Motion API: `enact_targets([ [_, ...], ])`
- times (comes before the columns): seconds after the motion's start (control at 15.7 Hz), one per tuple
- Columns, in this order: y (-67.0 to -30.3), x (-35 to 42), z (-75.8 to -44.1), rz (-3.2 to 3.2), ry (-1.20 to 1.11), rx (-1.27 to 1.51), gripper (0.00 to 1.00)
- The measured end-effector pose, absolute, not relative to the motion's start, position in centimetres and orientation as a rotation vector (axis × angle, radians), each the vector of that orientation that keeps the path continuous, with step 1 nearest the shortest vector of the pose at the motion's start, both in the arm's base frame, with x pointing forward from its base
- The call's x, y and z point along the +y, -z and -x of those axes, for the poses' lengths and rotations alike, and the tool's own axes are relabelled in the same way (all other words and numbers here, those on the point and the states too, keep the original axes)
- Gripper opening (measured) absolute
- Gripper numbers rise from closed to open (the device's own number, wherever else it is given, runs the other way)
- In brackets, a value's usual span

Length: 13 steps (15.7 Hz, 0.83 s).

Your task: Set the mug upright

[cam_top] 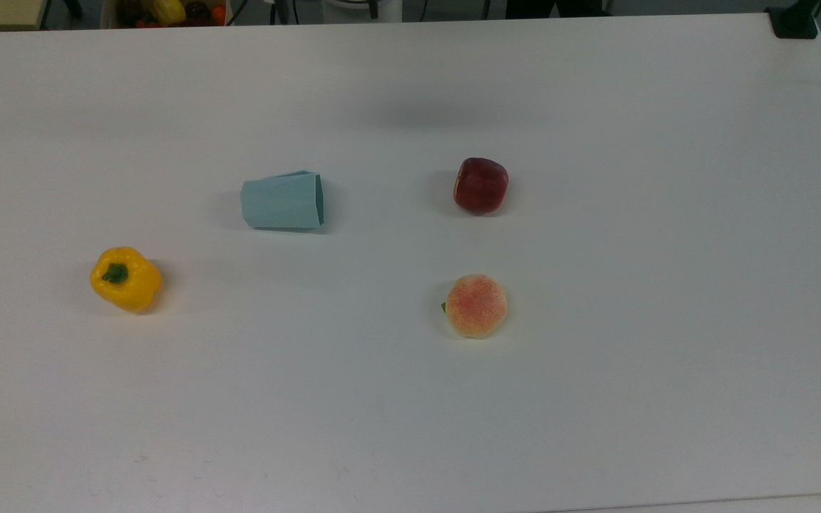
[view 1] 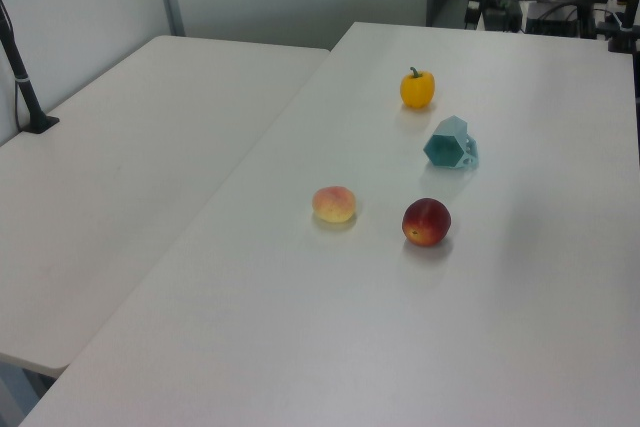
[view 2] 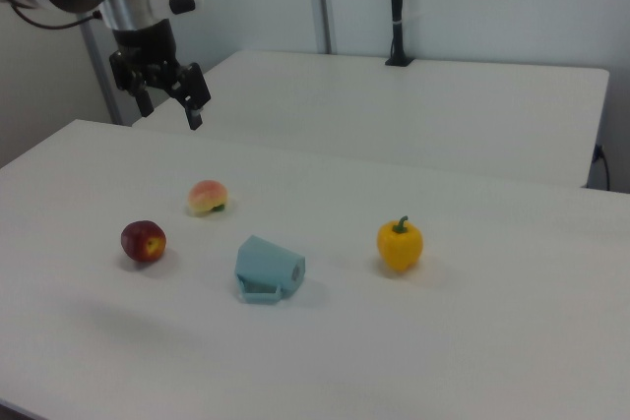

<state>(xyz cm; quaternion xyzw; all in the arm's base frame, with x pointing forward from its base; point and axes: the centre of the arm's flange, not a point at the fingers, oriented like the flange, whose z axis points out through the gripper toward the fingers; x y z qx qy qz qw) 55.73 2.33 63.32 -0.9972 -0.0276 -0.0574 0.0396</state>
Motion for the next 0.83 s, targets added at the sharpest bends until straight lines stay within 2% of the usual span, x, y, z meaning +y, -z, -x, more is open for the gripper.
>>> enact_targets([
  [0.19,-64.8,0.5,-55.2,3.047,0.169,-0.040,1.00],
  [0.45,-64.5,1.0,-55.4,3.055,0.159,-0.056,1.00],
  [0.7,-61.5,3.3,-56.8,3.204,0.083,-0.132,1.00],
  [0.83,-59.3,5.4,-58.1,3.253,0.074,-0.071,1.00],
])
